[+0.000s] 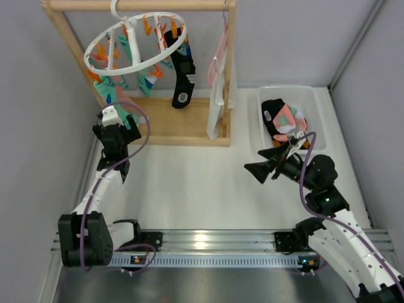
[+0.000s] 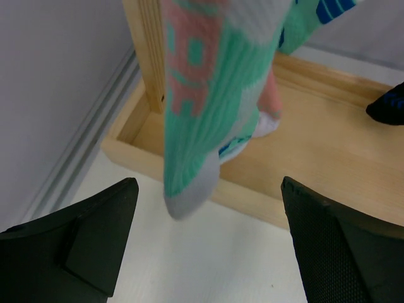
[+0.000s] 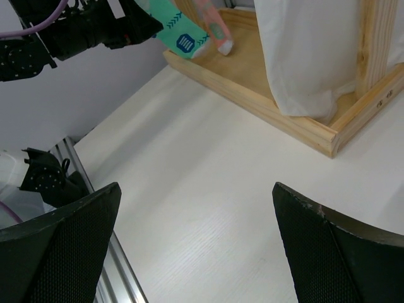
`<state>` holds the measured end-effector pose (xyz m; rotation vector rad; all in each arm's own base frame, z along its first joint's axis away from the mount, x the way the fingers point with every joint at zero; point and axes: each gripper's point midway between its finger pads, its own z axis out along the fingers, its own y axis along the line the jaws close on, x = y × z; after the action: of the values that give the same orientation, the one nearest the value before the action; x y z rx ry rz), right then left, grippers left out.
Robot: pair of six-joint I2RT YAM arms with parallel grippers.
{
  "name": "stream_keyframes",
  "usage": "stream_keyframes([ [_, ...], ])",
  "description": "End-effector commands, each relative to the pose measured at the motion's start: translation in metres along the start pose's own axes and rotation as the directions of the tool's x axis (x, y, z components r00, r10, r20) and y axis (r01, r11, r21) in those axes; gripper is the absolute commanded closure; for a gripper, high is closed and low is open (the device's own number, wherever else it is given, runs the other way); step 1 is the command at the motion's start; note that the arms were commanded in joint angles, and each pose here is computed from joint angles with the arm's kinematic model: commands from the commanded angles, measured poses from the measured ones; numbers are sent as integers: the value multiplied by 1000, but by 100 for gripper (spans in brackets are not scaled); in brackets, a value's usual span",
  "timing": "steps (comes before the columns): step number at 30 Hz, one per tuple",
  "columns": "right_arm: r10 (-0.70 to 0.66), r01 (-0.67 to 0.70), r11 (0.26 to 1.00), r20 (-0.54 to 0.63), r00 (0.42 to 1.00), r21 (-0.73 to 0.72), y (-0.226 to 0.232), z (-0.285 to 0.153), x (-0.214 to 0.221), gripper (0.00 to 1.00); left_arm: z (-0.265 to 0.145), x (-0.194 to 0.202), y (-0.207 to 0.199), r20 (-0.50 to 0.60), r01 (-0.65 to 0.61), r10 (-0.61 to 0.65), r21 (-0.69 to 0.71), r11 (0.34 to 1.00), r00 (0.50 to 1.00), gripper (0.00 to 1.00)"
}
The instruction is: Remove the socks clipped to the hanger
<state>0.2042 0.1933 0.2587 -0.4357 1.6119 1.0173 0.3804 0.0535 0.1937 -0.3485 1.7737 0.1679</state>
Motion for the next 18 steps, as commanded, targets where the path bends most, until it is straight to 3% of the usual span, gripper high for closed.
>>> stream_keyframes([
  [1,-70,71,997,29,997,-43,16,-5,-19,0,16,-42,-7,156,-84,64,125,989,986,2],
  [6,-82,84,995,43,996,-44,20,-9,-23,1,33,-45,-15,169,-202,169,203,958,971,7],
  [9,-76,79,996,49,996,-52,21,-9,-24,1,37,-46,-24,174,-209,169,248,946,970,35],
  [10,-76,79,996,49,996,-52,21,-9,-24,1,37,-47,-27,179,-204,160,260,944,971,55],
  [11,-73,75,996,47,996,-49,20,-8,-23,1,37,-52,-29,195,-181,132,265,947,972,83],
  [14,-59,61,997,37,998,-45,17,-5,-21,0,35,-61,-31,221,-129,70,266,955,973,100],
  [18,-48,49,998,34,998,-41,15,-3,-20,1,30,-65,-30,219,12,-55,192,981,974,100],
])
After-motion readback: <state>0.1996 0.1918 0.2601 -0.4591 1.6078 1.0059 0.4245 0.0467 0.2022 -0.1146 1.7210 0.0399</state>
